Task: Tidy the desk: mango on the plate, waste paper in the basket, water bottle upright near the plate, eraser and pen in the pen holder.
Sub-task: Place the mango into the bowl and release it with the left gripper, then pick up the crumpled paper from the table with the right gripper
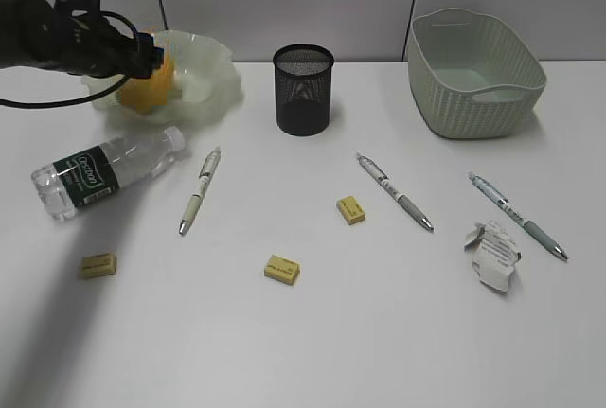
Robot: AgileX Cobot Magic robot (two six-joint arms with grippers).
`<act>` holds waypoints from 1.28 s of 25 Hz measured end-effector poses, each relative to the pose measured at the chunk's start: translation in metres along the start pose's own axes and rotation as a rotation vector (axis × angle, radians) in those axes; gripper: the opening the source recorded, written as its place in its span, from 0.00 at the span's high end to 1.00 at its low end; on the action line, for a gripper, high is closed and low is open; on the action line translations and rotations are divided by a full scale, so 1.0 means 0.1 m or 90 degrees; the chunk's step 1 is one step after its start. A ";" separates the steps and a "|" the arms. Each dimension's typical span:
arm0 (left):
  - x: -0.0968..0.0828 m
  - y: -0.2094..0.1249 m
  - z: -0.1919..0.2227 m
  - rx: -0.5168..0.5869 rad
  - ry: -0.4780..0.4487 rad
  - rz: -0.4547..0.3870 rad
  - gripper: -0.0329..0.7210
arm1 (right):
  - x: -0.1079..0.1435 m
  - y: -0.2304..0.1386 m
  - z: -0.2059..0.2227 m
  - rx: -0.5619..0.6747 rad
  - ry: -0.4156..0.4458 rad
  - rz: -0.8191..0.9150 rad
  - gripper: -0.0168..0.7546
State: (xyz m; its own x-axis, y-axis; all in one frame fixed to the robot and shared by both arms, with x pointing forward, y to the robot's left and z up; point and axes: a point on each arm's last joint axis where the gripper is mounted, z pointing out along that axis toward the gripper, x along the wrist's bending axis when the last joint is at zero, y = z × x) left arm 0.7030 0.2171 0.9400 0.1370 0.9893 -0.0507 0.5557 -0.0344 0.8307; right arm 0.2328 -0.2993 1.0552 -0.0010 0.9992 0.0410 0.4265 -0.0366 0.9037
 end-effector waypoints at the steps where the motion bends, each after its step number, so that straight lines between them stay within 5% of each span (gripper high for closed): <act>1: 0.00 0.00 0.00 -0.001 0.000 -0.001 0.15 | 0.00 0.00 0.00 0.000 0.000 0.000 0.27; 15: -0.07 0.33 -0.52 0.059 -0.033 0.000 0.18 | 0.00 0.00 0.00 0.000 0.000 0.000 0.27; 26: -0.20 0.59 -1.78 0.263 -0.115 0.014 0.18 | 0.00 0.00 0.00 0.000 0.000 0.000 0.27; 32: -0.23 0.55 -2.26 0.366 -0.142 0.032 0.30 | 0.00 0.00 0.00 0.000 0.000 0.000 0.27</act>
State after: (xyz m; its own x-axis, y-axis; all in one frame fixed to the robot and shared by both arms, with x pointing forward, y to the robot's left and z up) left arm 0.5445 0.2246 1.1120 0.3077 0.9332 -0.1857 0.8887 -0.2122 0.4065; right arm 0.2328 -0.2993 1.0552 -0.0010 0.9992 0.0410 0.4265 -0.0366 0.9037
